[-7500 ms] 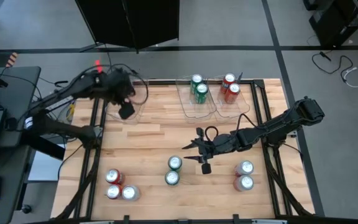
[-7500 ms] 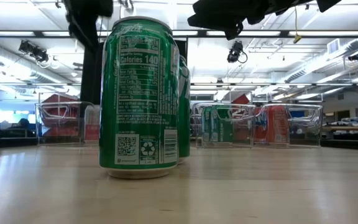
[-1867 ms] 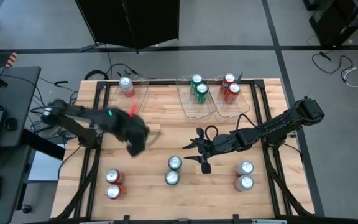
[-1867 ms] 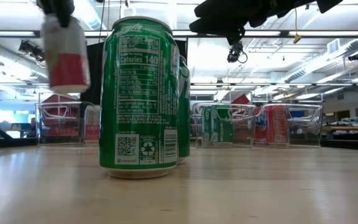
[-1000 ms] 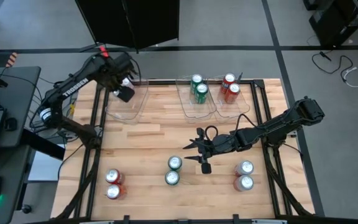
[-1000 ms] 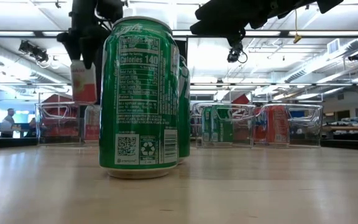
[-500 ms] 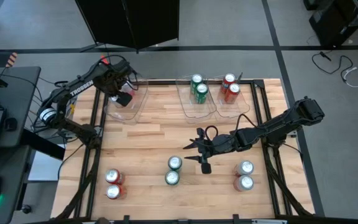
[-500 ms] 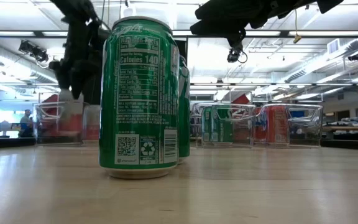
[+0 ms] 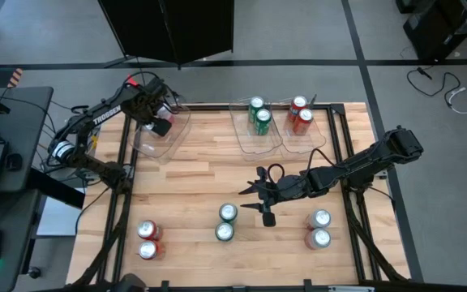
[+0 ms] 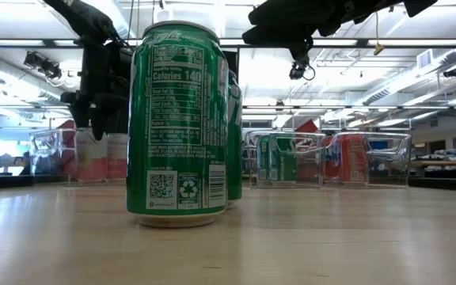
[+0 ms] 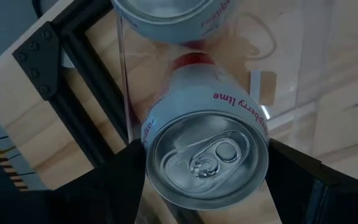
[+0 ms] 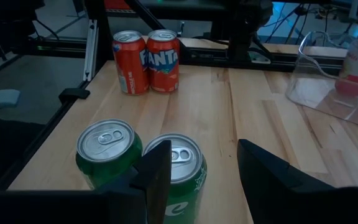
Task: Sort soda cans
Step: Put the bottom left pink-white soda can into the left transparent bin, then adjust the left transparent bin
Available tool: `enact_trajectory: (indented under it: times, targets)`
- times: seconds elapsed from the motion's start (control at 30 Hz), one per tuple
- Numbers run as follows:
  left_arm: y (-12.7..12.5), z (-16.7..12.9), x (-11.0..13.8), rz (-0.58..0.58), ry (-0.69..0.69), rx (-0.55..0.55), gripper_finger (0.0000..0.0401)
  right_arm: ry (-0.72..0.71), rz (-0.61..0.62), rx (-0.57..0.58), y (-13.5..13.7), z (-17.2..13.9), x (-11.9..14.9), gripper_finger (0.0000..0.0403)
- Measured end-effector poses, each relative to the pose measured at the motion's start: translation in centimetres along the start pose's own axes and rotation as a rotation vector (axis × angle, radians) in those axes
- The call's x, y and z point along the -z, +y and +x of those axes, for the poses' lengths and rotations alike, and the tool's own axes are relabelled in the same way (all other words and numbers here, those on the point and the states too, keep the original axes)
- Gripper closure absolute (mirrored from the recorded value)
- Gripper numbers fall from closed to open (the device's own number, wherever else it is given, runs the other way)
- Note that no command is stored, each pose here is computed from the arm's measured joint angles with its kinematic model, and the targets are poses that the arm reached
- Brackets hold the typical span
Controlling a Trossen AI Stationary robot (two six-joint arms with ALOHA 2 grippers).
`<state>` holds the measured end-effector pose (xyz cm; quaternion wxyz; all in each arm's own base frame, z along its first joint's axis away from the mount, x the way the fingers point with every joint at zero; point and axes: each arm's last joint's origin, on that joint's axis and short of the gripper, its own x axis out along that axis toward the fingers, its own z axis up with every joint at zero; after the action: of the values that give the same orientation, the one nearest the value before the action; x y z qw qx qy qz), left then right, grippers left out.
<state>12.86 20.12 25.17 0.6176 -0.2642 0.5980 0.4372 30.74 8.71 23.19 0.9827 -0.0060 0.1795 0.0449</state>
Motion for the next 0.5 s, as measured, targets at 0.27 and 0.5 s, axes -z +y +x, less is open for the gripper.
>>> enact_trajectory:
  times: [0.27, 0.5]
  targets:
    - [0.01, 0.04, -0.20, 0.049, -0.018, -0.008, 0.0082, 0.000, 0.000, 0.000, 0.00, 0.00, 0.00, 0.0233]
    - [0.16, 0.04, -0.14, 0.052, -0.012, -0.064, 0.0016, 0.000, 0.000, 0.000, 0.00, 0.00, 0.00, 0.0233]
